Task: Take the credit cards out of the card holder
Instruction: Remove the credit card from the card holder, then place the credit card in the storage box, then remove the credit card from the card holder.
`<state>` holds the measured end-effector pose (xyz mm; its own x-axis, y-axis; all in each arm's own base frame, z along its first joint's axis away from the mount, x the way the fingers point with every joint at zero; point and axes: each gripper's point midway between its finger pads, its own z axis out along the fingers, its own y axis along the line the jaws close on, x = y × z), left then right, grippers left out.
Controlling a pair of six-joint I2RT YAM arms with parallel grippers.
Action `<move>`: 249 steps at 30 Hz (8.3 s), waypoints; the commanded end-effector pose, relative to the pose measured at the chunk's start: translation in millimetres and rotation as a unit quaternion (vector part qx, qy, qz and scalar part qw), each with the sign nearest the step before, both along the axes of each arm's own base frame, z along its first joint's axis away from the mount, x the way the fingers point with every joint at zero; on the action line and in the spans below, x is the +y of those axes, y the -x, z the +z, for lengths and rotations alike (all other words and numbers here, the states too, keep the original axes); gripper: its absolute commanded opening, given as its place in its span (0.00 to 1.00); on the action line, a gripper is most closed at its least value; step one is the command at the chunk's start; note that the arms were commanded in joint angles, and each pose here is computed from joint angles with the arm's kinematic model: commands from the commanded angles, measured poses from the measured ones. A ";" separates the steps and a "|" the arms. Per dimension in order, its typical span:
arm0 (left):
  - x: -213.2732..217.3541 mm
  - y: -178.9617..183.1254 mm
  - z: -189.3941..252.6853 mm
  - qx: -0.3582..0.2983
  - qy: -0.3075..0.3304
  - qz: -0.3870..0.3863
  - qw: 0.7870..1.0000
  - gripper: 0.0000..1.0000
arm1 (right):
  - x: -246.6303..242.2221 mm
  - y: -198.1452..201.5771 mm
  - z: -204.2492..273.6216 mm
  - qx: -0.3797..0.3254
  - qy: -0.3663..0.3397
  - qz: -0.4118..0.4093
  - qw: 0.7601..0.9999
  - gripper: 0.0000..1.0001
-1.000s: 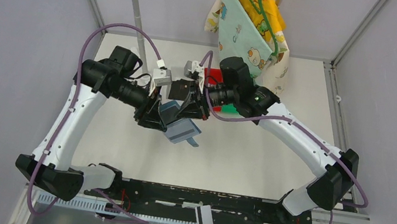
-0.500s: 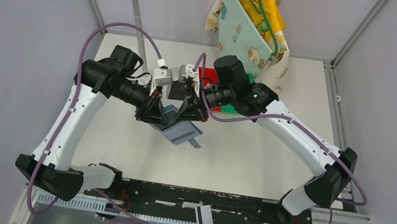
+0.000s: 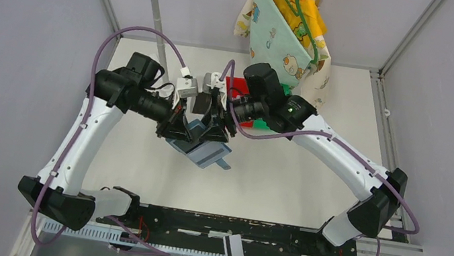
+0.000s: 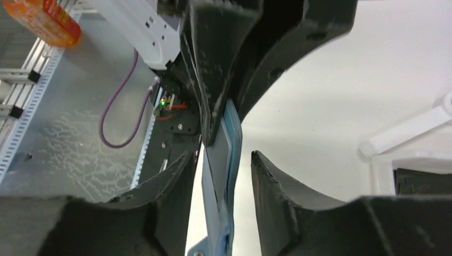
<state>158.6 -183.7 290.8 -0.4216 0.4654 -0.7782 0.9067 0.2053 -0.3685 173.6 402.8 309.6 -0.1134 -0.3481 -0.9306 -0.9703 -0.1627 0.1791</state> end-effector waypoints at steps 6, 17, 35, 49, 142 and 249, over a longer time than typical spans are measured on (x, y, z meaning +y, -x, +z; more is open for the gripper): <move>-11.4 -39.5 8.0 0.019 0.019 0.093 0.995 0.02 | -29.6 -51.0 55.4 -0.058 -0.116 -0.176 0.976 0.98; -3.1 -88.3 36.2 0.066 0.091 0.197 0.974 0.02 | -69.7 -18.5 83.5 0.104 -0.294 -0.176 0.934 0.78; -0.4 -58.6 76.9 0.121 0.193 0.124 0.966 0.02 | -17.7 -8.8 81.3 0.257 -0.330 -0.070 0.906 0.72; 0.4 -51.7 86.1 0.100 0.200 0.111 0.968 0.02 | -12.9 -9.7 73.1 0.225 -0.285 -0.080 0.928 0.68; 41.7 -23.5 90.1 -0.090 0.104 0.145 0.980 0.04 | 9.2 -267.8 -145.0 0.202 0.008 -0.420 0.885 0.00; 17.6 13.2 152.7 -0.054 0.240 0.072 0.967 0.05 | -21.2 -4.5 65.1 0.244 -0.365 -0.047 0.897 0.46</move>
